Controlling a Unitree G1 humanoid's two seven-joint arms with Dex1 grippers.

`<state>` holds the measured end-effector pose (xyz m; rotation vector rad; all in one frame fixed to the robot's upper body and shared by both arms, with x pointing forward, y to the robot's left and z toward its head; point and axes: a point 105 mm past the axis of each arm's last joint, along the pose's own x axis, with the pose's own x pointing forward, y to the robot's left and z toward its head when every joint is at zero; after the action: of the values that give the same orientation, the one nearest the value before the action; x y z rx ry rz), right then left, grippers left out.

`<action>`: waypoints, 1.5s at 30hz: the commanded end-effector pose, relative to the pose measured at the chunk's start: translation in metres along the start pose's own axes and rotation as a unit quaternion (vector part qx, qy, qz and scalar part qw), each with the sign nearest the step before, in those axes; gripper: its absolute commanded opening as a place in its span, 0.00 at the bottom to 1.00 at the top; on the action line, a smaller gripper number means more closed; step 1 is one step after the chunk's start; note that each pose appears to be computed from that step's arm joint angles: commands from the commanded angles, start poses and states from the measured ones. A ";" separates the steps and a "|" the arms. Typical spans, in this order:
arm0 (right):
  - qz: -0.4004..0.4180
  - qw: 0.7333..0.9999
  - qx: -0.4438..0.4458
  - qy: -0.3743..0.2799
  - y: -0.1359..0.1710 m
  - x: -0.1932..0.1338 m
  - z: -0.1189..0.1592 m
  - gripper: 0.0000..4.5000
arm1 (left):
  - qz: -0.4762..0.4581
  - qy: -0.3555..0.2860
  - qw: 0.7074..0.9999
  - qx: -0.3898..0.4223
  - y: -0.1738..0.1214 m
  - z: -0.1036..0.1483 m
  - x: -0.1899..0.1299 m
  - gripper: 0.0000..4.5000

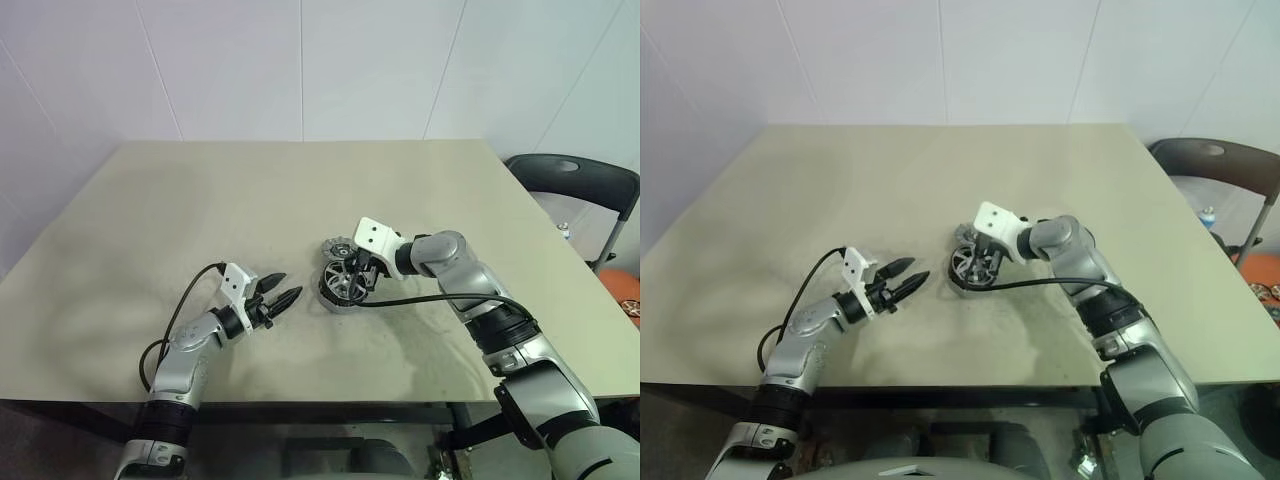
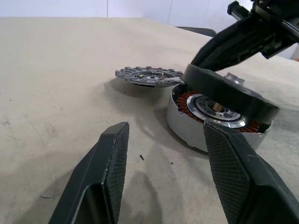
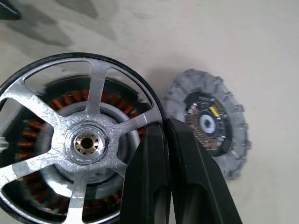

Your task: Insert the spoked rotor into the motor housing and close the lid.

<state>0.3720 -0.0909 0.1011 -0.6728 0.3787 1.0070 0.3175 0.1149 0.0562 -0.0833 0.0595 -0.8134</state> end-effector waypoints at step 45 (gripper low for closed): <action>-0.010 0.998 0.015 -0.058 -0.010 -0.008 0.021 0.52 | 0.004 -0.009 1.000 0.010 0.004 0.006 0.000 0.60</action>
<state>0.3709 -0.0916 0.0906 -0.6057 0.3888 1.0060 0.3181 0.1162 0.0539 -0.0852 0.0678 -0.8043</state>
